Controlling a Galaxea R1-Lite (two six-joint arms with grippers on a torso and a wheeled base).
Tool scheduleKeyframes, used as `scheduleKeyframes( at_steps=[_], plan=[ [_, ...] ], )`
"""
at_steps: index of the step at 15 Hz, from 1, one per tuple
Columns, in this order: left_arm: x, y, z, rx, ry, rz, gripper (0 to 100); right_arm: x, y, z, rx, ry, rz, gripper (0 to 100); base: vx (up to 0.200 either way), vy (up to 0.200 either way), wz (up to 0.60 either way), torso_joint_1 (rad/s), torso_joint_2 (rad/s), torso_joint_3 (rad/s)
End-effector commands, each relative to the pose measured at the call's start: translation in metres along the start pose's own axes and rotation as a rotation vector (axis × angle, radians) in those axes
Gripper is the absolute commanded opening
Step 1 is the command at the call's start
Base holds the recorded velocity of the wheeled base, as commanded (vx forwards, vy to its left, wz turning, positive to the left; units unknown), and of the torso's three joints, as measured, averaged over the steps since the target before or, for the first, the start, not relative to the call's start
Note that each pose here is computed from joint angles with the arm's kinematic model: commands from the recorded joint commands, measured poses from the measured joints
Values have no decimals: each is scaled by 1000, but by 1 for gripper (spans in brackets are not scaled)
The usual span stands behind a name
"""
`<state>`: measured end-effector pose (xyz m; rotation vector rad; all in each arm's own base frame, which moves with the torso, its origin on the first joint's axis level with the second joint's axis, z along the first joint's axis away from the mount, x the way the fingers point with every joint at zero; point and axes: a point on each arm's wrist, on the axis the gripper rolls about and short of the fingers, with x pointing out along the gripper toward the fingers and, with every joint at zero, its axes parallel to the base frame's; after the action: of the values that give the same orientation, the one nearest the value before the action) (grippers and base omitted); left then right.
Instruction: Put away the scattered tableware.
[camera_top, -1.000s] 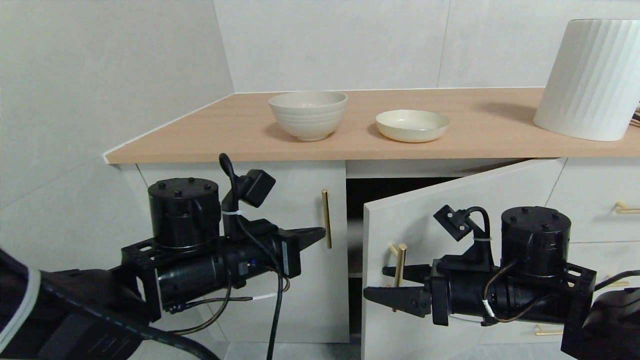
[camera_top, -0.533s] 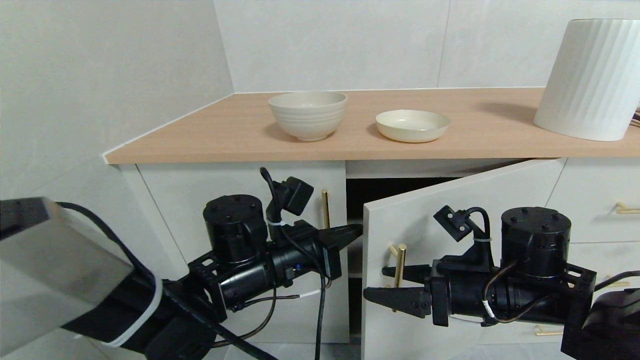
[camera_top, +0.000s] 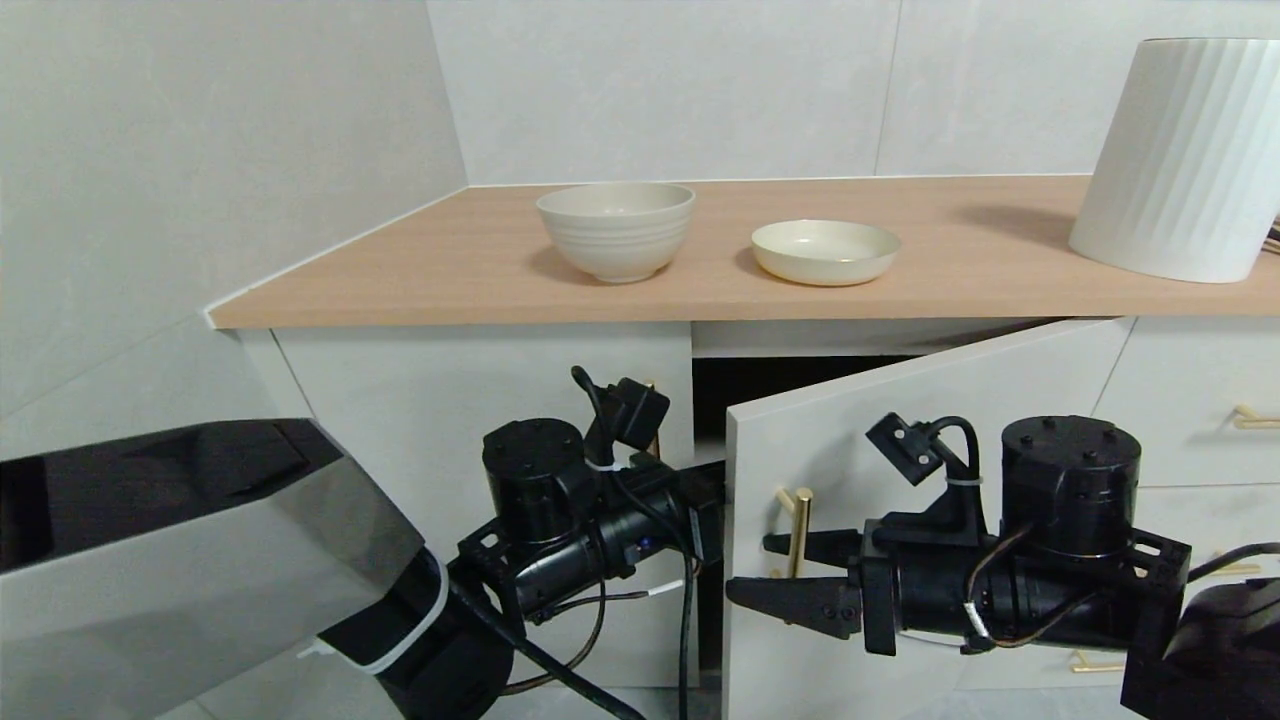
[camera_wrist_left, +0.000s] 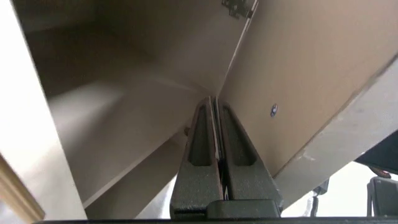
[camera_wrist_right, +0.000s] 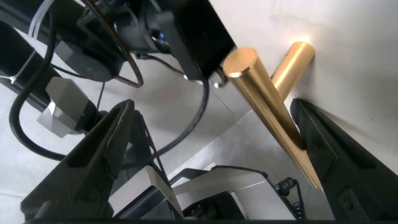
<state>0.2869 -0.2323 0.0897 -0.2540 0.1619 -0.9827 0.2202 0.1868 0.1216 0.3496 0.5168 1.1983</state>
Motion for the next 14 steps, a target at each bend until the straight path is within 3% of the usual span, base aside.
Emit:
scheduleKeyframes(
  at_steps=[1,4,5,9,14],
  plan=[
    [2,0,-2,-2,5,-2,0,0,-4,-1,-2,-1,-16,100,0,0,0,0,0,0],
    [3,-4,-4,-13,8,-13,0,-8,-13,2,-44,-22,-67,100,0,0,0,0,0,0],
    [4,-8,-4,-44,8,-23,0,-13,-17,5,-73,-43,-98,100,0,0,0,0,0,0],
    [6,-11,-4,-50,7,-31,0,-28,-26,8,-65,-88,-194,100,0,0,0,0,0,0],
    [6,-12,-2,-48,0,-25,0,-74,2,-12,-56,-99,-220,100,0,0,0,0,0,0]
  ],
)
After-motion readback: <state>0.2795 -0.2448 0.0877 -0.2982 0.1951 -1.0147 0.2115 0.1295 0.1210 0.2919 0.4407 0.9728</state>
